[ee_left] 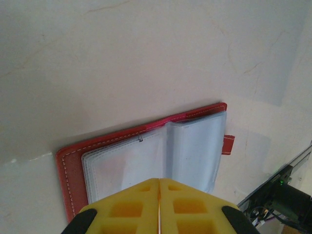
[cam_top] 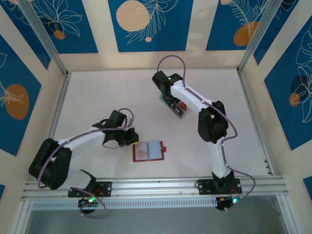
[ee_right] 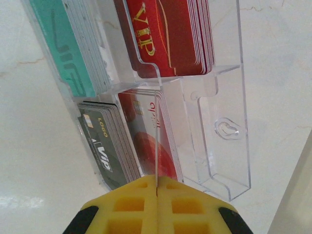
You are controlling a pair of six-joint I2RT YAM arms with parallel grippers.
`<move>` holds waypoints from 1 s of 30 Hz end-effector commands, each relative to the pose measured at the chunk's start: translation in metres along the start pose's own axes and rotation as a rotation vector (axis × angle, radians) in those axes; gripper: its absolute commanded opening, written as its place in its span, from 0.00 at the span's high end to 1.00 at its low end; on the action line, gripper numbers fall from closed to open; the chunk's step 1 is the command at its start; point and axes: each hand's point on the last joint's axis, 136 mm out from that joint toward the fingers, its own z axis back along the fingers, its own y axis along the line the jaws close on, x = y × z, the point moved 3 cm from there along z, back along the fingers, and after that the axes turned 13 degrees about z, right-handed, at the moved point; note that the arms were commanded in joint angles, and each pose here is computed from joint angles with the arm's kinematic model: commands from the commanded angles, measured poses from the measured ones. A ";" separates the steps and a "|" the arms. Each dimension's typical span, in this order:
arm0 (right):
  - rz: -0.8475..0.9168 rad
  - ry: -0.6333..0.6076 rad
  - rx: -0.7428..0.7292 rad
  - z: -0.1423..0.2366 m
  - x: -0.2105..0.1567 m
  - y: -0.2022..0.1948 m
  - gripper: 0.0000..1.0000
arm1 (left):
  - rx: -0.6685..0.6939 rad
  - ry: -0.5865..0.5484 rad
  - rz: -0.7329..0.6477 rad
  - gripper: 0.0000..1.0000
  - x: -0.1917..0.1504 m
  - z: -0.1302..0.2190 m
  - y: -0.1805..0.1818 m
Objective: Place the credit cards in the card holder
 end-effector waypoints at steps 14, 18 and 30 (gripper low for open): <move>-0.119 -0.258 0.270 0.105 -0.018 0.035 1.00 | 0.094 0.013 -0.103 0.92 -0.018 0.007 0.003; -0.203 -0.398 0.553 0.122 -0.037 0.072 1.00 | 0.118 0.030 -0.136 0.92 -0.021 -0.001 0.000; -0.451 -0.597 1.132 0.131 -0.076 0.151 1.00 | 0.212 0.068 -0.121 0.93 -0.027 -0.023 0.027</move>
